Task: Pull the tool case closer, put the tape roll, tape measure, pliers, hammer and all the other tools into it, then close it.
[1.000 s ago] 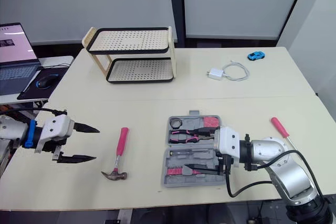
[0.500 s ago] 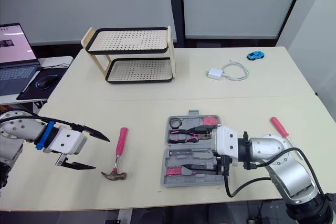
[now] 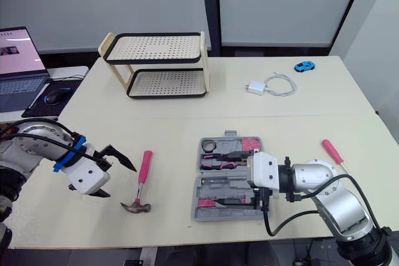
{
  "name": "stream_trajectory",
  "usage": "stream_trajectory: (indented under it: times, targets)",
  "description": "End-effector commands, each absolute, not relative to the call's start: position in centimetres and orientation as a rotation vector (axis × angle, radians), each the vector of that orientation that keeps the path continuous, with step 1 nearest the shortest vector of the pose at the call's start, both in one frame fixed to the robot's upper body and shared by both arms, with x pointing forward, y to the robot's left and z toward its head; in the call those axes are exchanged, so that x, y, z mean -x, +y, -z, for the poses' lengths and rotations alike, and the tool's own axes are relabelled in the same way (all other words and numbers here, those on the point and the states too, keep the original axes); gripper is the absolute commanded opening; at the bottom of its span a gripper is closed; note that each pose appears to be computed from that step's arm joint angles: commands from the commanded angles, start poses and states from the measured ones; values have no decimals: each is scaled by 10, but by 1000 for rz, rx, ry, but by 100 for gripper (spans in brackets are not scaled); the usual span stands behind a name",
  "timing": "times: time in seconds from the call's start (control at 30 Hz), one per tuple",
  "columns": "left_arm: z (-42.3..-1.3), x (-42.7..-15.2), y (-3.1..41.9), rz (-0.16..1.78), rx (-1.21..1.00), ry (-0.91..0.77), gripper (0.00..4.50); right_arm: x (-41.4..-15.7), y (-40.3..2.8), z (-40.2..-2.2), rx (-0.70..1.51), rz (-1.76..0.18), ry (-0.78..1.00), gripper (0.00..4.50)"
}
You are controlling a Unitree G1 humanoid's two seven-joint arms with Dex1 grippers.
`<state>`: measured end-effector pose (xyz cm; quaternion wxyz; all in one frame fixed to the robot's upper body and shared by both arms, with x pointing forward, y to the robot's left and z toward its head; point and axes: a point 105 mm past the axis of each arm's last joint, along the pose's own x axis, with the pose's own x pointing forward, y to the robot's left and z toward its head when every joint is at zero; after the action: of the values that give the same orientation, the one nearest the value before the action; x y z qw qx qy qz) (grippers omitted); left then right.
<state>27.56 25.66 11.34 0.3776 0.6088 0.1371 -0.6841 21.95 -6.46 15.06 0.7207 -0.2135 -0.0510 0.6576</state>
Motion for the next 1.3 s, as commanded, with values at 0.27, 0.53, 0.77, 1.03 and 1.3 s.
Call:
stream_trajectory:
  times: [0.27, 0.53, 0.77, 1.03, 1.3]
  targets:
    - [-99, -288, 247, 1800, -1702, 288, 450, -215, -61, -156, 504, -1452, -141, 449]
    - [-82, -289, 242, 1835, -1732, 251, 450, -215, -59, -161, 515, -1445, -140, 449]
    - [-61, -287, 234, 1882, -1763, 216, 450, -216, -57, -161, 521, -1445, -132, 449]
    - [-45, -287, 231, 1915, -1831, 210, 411, -215, -60, -157, 538, -1449, -120, 450]
    - [-33, -283, 231, 1945, -1836, 199, 174, -216, -62, -154, 568, -1456, -110, 450]
